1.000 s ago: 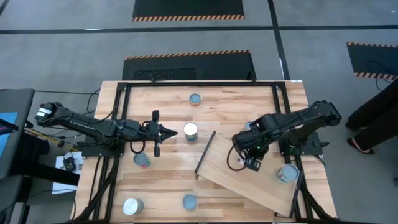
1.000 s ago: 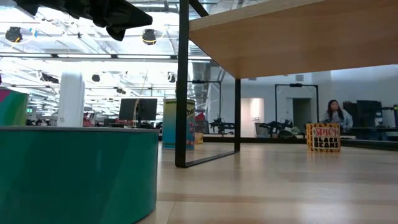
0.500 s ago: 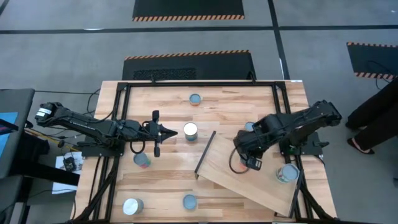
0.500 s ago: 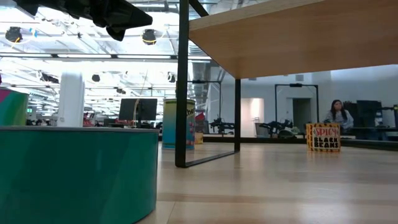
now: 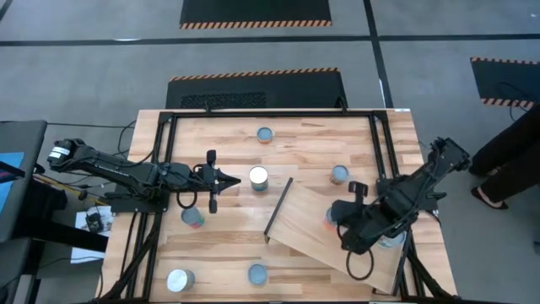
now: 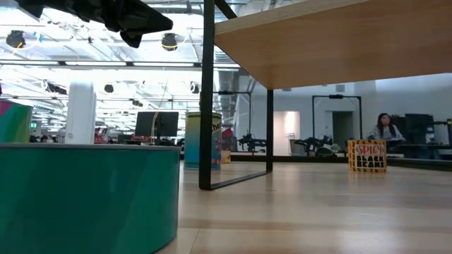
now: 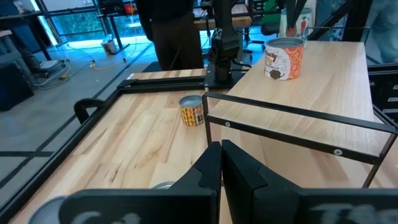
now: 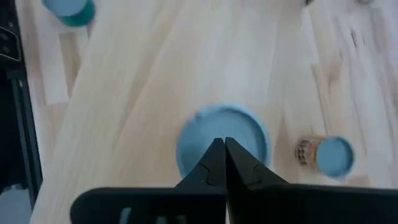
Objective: Pick and place cans onto a shelf
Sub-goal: Put the canned tomatoes on the shelf
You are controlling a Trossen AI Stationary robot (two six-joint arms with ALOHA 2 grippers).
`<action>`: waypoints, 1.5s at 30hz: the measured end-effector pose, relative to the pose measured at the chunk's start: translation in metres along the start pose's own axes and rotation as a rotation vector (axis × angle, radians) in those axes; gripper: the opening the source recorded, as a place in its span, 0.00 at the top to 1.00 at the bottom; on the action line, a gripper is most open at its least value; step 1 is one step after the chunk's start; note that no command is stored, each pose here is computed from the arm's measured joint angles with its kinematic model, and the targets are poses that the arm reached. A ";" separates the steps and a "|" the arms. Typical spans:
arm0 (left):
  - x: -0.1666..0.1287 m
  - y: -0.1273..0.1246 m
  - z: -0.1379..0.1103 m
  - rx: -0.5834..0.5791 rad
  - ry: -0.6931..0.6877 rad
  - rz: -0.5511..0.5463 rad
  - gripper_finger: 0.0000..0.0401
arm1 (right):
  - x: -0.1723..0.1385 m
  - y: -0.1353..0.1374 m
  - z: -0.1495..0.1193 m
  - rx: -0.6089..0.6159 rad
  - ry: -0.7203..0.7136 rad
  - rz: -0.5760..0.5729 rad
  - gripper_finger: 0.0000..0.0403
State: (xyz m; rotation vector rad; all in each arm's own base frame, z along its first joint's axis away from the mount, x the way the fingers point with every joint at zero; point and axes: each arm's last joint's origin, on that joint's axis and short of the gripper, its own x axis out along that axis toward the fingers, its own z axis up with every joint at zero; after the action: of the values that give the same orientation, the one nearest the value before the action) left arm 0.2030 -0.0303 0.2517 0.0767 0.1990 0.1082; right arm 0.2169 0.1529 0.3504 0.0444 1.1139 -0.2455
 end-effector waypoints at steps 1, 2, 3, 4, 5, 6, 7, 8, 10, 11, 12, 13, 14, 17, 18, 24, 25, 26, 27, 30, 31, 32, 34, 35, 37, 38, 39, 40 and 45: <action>0.000 0.000 0.000 -0.006 0.000 0.000 1.00 | 0.001 -0.001 -0.002 0.011 0.004 -0.004 0.98; 0.000 0.000 0.000 -0.007 -0.001 0.000 1.00 | 0.003 -0.001 -0.004 0.021 0.007 -0.011 0.99; 0.000 0.000 0.000 -0.009 0.000 0.000 1.00 | 0.006 -0.002 -0.005 0.025 0.010 -0.019 0.99; 0.000 0.000 0.000 -0.009 0.000 0.000 1.00 | 0.009 -0.003 -0.005 0.030 0.012 -0.026 0.99; 0.000 0.000 0.000 -0.010 0.000 0.000 1.00 | 0.012 -0.004 -0.005 0.035 0.018 -0.030 0.99; 0.000 0.000 0.000 -0.010 -0.001 0.000 1.00 | 0.014 -0.004 -0.004 0.040 0.020 -0.031 0.99; 0.000 0.000 0.000 -0.010 -0.001 0.000 1.00 | 0.015 -0.004 -0.003 0.040 0.015 -0.026 0.99; 0.000 0.000 0.000 -0.010 -0.001 0.000 1.00 | 0.017 -0.004 -0.002 0.037 0.007 -0.016 0.99; 0.000 0.000 0.000 -0.009 -0.002 0.000 1.00 | 0.021 -0.005 0.001 0.031 0.000 0.003 0.99; 0.000 0.000 0.000 -0.006 -0.002 0.000 1.00 | 0.022 -0.004 0.002 0.031 0.002 0.011 0.99; 0.000 0.000 0.000 -0.006 -0.002 0.001 1.00 | 0.024 -0.005 0.003 0.033 0.009 0.016 0.99; 0.000 0.000 0.000 -0.006 -0.002 0.000 1.00 | 0.025 -0.006 0.003 0.034 0.019 0.017 0.99; 0.000 0.000 0.000 -0.005 -0.002 0.000 1.00 | 0.026 -0.006 0.002 0.036 0.028 0.018 0.99; 0.000 0.000 0.000 -0.005 -0.001 0.000 1.00 | 0.029 -0.006 0.000 0.034 0.065 0.039 0.99; 0.000 0.000 0.000 -0.005 -0.001 0.000 1.00 | 0.029 -0.006 0.000 0.036 0.071 0.043 0.99; 0.000 0.000 0.000 -0.005 0.000 0.000 1.00 | 0.030 -0.005 -0.002 0.050 0.103 0.068 0.99; 0.000 0.000 0.000 -0.005 0.000 0.000 1.00 | 0.030 -0.005 -0.003 0.054 0.111 0.070 0.98; 0.000 0.000 0.000 -0.005 0.000 0.000 1.00 | 0.030 -0.005 -0.003 0.055 0.122 0.072 0.98; 0.000 0.000 0.000 -0.005 0.000 0.000 1.00 | 0.030 -0.006 -0.005 0.055 0.134 0.072 0.98; 0.000 0.000 0.000 -0.005 0.000 0.000 1.00 | 0.028 -0.006 -0.008 0.045 0.168 0.080 0.99; 0.000 0.000 0.000 -0.005 0.000 0.000 1.00 | 0.028 -0.005 -0.009 0.042 0.180 0.086 0.99; 0.000 0.000 0.000 -0.005 0.000 0.000 1.00 | 0.027 -0.005 -0.009 0.043 0.188 0.093 0.99; 0.000 0.000 0.000 -0.005 0.000 0.000 1.00 | 0.024 -0.005 -0.012 0.049 0.201 0.109 0.99; 0.000 0.000 0.000 -0.005 0.000 0.000 1.00 | 0.023 -0.005 -0.013 0.055 0.212 0.112 0.98; 0.000 0.000 0.000 -0.005 0.000 0.000 1.00 | 0.021 -0.006 -0.016 0.062 0.228 0.111 0.98; 0.000 0.000 0.000 -0.005 0.000 0.000 1.00 | 0.019 -0.006 -0.018 0.066 0.236 0.109 0.98; 0.000 0.000 0.000 -0.005 0.000 0.000 1.00 | 0.017 -0.007 -0.020 0.069 0.246 0.107 0.99; 0.000 0.000 0.000 -0.005 0.000 0.000 1.00 | 0.015 -0.008 -0.022 0.073 0.256 0.102 0.99; 0.000 0.000 0.000 -0.005 0.000 0.000 1.00 | 0.009 -0.011 -0.029 0.085 0.271 0.089 0.99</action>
State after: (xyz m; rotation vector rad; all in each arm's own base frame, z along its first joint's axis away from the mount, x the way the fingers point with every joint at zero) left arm 0.2030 -0.0303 0.2517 0.0717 0.1984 0.1092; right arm 0.1929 0.1456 0.3301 0.2074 1.3668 -0.2103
